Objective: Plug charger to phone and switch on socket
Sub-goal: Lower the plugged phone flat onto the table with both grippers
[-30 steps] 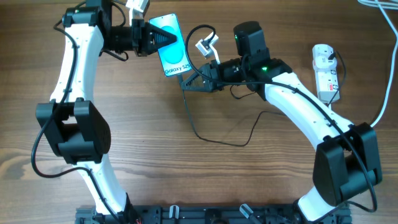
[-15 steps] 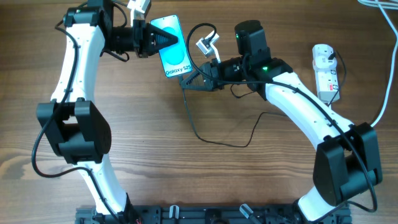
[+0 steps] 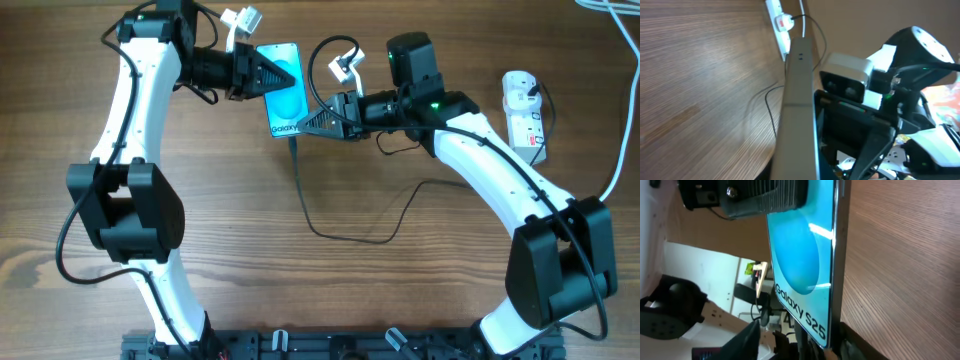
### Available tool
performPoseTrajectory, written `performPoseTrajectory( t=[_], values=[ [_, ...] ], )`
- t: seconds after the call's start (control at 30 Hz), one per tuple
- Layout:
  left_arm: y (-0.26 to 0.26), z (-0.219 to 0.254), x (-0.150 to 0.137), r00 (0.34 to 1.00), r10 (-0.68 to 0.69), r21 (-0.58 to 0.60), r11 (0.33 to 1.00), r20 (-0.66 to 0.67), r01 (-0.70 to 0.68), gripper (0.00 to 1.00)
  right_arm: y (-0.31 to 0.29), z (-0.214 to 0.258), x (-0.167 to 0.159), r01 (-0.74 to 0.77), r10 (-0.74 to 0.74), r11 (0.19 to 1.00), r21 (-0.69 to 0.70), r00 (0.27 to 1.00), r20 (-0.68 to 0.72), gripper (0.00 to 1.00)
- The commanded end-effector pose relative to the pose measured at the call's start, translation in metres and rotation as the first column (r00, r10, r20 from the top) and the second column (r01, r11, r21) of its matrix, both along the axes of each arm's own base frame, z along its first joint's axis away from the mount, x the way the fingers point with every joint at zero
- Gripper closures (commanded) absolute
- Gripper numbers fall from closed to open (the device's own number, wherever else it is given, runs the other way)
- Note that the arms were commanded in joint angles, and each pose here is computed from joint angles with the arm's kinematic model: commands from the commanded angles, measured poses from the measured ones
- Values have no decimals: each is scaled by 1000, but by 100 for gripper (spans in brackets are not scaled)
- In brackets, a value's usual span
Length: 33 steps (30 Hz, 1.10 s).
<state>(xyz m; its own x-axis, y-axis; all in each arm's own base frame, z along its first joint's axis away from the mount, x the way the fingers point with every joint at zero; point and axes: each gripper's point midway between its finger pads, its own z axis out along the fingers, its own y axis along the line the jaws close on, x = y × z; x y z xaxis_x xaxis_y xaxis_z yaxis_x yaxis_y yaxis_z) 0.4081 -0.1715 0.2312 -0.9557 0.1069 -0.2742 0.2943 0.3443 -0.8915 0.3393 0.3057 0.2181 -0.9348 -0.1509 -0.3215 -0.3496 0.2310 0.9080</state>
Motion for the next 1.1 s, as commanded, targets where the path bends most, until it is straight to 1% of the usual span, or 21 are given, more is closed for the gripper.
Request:
performPoseTrajectory(
  t=[0.0,0.03,0.1,0.2,0.27,0.3,0.33,0.4,0.57,0.73,0.83,0.93,1.07],
  values=[
    [6,-17,-4,1000,15,155,988,-18,-12,96,-4,0,13,70,-67,996,-60,997,42,46],
    [7,-28,-5,998,32,229,973,-48,-20,96,-8,-10,16,103,-100,989,-109,995,27,43],
    [6,-40,-8,996,46,314,949,-78,-19,96,-13,-22,17,132,-131,977,-168,991,17,42],
    [-5,-51,-13,997,16,366,931,-79,14,96,-19,-33,19,165,-170,959,-228,986,1,41],
    [-5,-66,-10,992,49,419,908,-113,3,96,-21,-36,18,170,-176,955,-242,984,-6,41],
    [-4,-82,-5,986,86,463,886,-145,-9,96,-22,-37,18,172,-181,953,-251,983,-10,41],
    [-4,-91,-3,980,104,477,879,-168,-12,96,-22,-38,18,174,-183,951,-256,983,-13,41],
    [-5,-111,0,965,132,485,875,-226,-6,96,-23,-39,17,173,-184,950,-260,983,-18,41],
    [-5,-146,2,946,137,494,869,-294,27,96,-23,-40,17,174,-185,949,-264,982,-20,41],
    [-1,-164,7,945,150,527,849,-291,28,96,-23,-40,17,173,-185,949,-263,983,-21,40],
    [2,-182,5,933,157,544,838,-324,48,96,-23,-40,16,173,-185,949,-264,982,-22,40],
    [2,-187,5,930,157,544,837,-331,52,96,-23,-40,16,173,-185,949,-265,982,-23,40],
    [2,-190,10,938,157,545,837,-309,40,96,-23,-40,16,173,-185,949,-265,982,-23,40]
  ],
)
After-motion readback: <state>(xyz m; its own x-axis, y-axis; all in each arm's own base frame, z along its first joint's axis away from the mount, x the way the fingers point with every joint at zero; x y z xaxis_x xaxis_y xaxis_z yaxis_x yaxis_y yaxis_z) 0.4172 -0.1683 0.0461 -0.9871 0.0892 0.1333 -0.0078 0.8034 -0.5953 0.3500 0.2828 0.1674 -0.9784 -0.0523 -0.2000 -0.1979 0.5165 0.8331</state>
